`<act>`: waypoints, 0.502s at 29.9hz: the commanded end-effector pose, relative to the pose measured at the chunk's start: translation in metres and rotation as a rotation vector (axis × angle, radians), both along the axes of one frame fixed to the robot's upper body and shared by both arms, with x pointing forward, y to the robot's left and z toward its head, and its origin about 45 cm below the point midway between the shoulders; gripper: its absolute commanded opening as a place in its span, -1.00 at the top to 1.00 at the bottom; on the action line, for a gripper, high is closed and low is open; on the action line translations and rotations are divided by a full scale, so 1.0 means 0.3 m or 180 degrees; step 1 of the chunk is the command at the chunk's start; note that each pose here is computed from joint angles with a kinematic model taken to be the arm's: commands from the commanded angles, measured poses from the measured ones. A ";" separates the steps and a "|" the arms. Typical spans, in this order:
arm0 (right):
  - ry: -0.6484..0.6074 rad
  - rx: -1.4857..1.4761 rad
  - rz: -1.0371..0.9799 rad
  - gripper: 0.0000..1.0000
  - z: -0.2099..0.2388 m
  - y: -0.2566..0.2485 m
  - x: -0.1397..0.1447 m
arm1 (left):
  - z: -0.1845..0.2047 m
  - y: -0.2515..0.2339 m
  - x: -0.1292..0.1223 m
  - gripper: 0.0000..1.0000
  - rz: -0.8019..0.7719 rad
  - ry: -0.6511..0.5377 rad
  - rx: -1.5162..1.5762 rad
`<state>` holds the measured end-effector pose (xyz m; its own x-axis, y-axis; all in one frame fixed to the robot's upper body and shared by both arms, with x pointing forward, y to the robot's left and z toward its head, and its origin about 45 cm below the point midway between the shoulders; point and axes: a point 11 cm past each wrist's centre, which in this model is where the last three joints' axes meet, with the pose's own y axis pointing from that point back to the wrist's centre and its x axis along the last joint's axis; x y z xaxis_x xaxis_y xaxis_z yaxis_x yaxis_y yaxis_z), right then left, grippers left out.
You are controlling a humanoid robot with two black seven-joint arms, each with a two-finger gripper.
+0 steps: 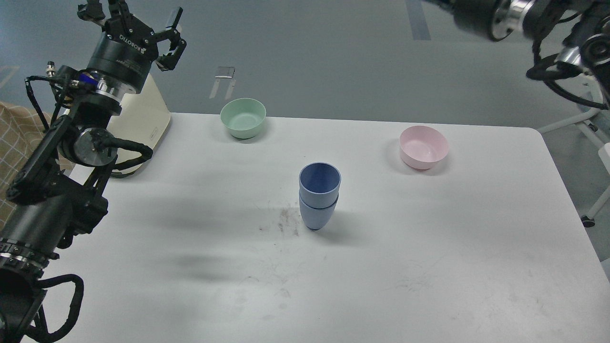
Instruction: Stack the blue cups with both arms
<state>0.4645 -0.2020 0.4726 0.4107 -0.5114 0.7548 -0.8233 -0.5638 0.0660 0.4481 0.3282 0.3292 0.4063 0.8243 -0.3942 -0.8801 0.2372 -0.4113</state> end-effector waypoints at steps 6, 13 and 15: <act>0.0079 0.1356 -0.0630 -1.00 0.053 -0.389 0.035 | -0.002 0.007 -0.001 -0.95 0.0003 0.0007 0.0005; 0.0483 0.2625 -0.0722 -1.00 -0.114 -0.593 0.003 | 0.001 0.017 -0.001 -0.95 0.0000 0.0005 0.0034; 0.0634 0.3025 -0.0706 -1.00 -0.173 -0.630 -0.003 | 0.002 0.018 -0.003 -0.95 -0.0019 -0.0007 0.0023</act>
